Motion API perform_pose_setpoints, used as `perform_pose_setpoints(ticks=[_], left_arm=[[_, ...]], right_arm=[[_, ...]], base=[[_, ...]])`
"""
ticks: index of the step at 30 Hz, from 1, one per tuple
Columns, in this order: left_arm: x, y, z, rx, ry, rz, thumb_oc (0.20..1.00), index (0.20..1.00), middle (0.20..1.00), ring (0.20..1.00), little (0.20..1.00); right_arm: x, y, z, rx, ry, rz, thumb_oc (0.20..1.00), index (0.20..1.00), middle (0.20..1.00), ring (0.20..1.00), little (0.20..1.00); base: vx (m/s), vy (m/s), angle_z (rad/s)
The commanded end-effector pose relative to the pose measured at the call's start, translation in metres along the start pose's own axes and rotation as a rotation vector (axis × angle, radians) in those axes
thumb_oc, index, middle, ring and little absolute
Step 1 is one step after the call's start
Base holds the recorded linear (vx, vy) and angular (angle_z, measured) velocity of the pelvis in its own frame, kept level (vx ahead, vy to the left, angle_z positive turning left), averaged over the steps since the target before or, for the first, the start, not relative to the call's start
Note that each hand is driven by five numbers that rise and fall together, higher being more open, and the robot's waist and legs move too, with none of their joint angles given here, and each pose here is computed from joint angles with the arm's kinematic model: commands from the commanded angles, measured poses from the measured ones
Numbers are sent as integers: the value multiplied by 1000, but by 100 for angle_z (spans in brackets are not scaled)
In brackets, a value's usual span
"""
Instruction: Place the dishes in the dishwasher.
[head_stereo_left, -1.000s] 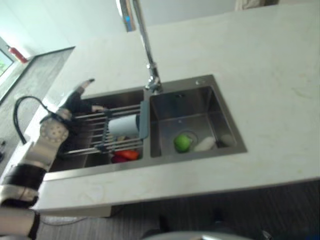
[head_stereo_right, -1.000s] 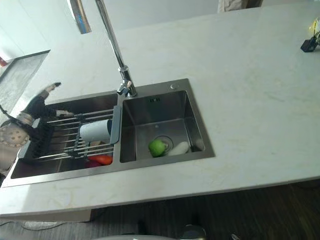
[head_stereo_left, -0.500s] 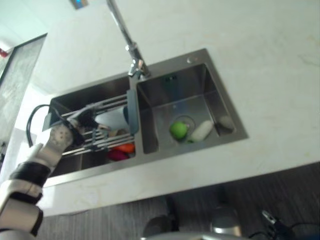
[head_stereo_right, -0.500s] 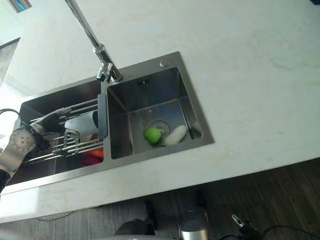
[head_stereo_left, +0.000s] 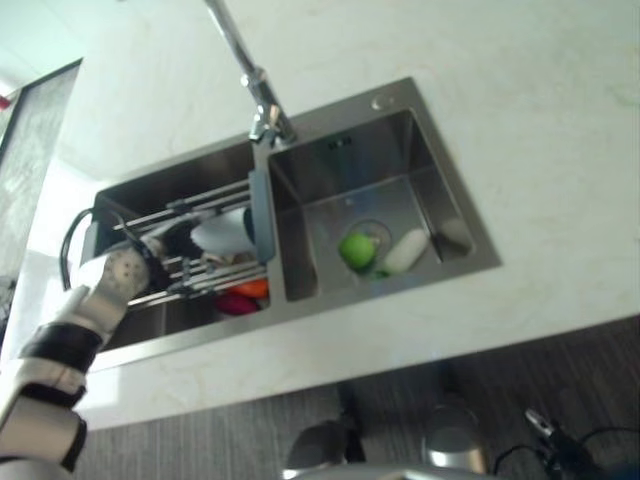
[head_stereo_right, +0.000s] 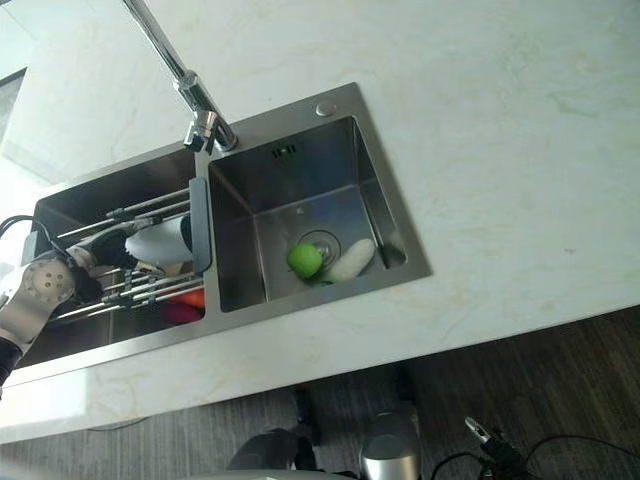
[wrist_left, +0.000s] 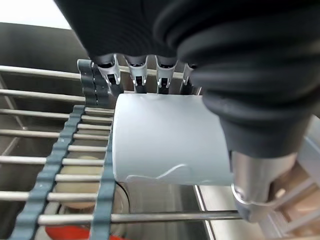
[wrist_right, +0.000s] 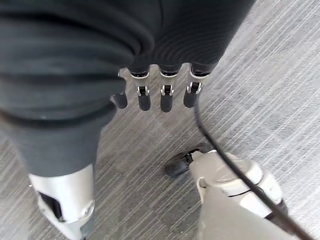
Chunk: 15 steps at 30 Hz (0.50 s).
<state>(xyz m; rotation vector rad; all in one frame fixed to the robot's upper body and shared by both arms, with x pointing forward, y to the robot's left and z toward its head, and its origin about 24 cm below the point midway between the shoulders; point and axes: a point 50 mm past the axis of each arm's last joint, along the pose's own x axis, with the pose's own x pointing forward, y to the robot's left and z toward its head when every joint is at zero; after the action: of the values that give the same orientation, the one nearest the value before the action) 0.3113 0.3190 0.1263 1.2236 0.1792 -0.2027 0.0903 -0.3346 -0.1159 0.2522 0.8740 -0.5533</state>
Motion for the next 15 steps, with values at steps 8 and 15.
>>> perform_pose_setpoints(ticks=[8, 15], left_arm=[[-1, 33, -19, 91, 117, 169, 1000, 1000, 1000, 1000, 1000], [8, 39, -10, 82, 120, 198, 1000, 1000, 1000, 1000, 1000]], right_arm=[[4, 4, 26, -19, -67, 7, 1000, 1000, 1000, 1000, 1000], [7, 14, 38, -21, -117, 46, 1000, 1000, 1000, 1000, 1000]], base=[[-32, 49, -10], [-63, 4, -8]])
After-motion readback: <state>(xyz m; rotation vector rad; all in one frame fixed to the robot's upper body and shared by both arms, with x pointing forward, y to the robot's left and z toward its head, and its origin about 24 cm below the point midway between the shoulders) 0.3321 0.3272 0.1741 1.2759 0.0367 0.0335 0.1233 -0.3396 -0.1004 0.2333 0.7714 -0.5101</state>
